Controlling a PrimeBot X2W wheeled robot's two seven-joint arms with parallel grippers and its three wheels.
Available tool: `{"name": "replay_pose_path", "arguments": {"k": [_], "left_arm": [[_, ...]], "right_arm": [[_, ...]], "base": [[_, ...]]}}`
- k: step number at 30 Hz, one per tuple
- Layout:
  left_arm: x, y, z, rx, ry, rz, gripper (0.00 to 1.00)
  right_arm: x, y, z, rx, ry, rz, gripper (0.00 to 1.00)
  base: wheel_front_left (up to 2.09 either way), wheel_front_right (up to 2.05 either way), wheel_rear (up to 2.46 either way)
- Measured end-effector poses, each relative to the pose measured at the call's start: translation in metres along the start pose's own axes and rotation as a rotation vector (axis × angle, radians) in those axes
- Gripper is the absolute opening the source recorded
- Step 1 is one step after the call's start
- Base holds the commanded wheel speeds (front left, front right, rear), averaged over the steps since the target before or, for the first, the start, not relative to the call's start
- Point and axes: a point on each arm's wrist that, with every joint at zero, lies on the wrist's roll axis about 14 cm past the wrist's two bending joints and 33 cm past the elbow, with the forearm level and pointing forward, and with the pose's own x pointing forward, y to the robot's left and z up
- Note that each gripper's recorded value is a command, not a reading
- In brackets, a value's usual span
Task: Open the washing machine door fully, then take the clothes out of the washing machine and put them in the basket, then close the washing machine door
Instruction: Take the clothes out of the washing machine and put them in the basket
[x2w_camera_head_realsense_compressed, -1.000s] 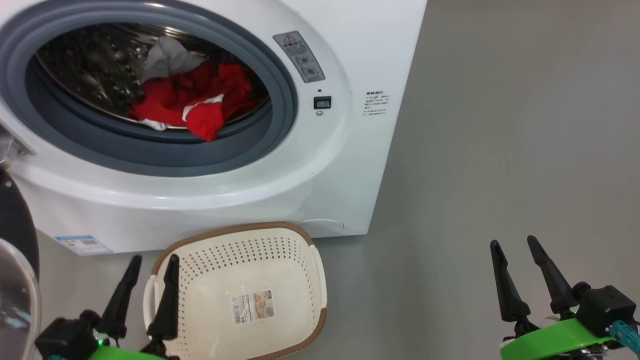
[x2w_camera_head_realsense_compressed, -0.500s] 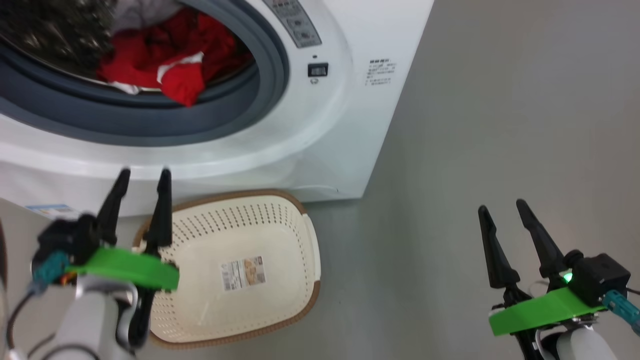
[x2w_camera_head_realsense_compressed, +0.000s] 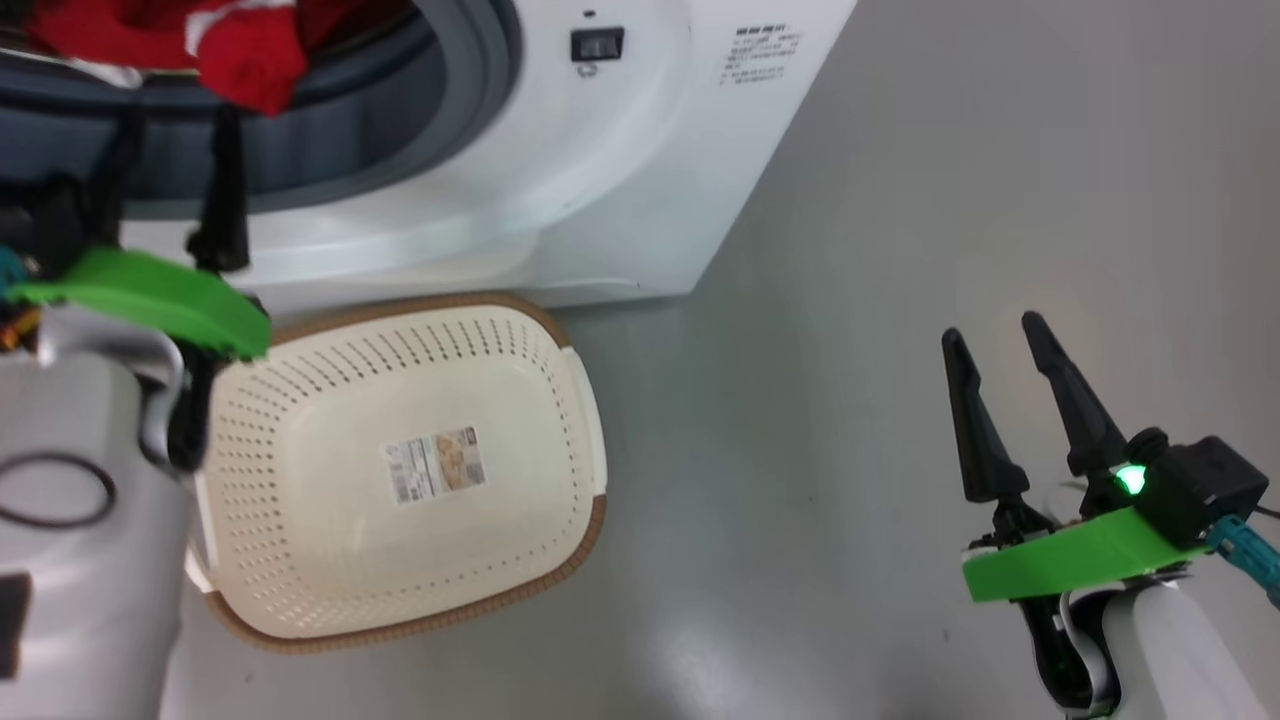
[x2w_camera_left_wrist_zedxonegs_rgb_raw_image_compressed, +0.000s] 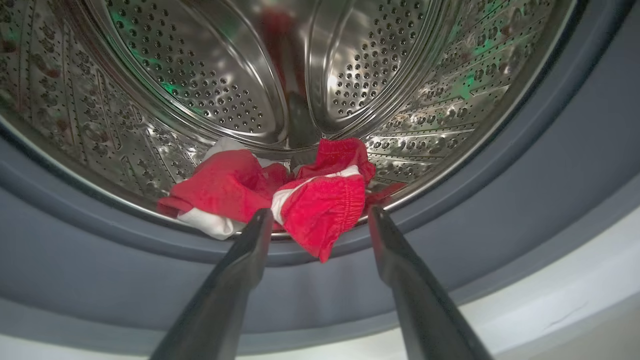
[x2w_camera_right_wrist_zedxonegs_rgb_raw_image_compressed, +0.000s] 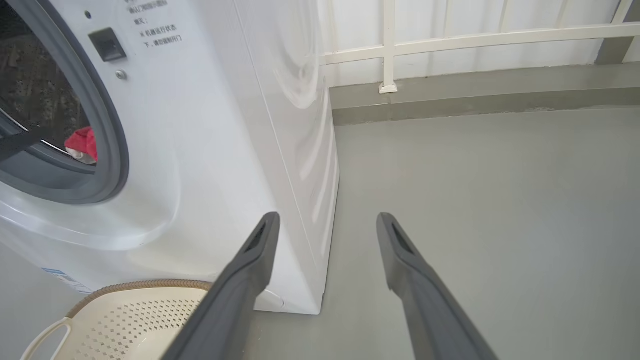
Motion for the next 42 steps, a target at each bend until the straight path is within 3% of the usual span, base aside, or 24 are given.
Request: {"name": "replay_pose_path", "arguments": {"k": [17,29,41,42], "left_arm": [[0.077,-0.01,-0.012,0.028,0.01,-0.04,1.0],[0.084,-0.009,-0.048,0.087,0.133,-0.049,1.0],[0.08,-0.003,-0.055,0.131,0.21,-0.019,1.0],[0.079,-0.002,-0.055,0.132,0.214,-0.017,0.87]], "right_arm": [[0.022,-0.015,-0.025,0.01,0.044,-0.031,1.0],[0.024,-0.016,-0.024,0.01,0.039,-0.031,1.0],[0.024,-0.011,-0.017,0.019,0.022,-0.02,1.0],[0.024,-0.011,-0.016,0.02,0.021,-0.019,1.0]], "base": [[0.0,0.0,0.0],[0.0,0.0,0.0],[0.0,0.0,0.0],[0.0,0.0,0.0]]}}
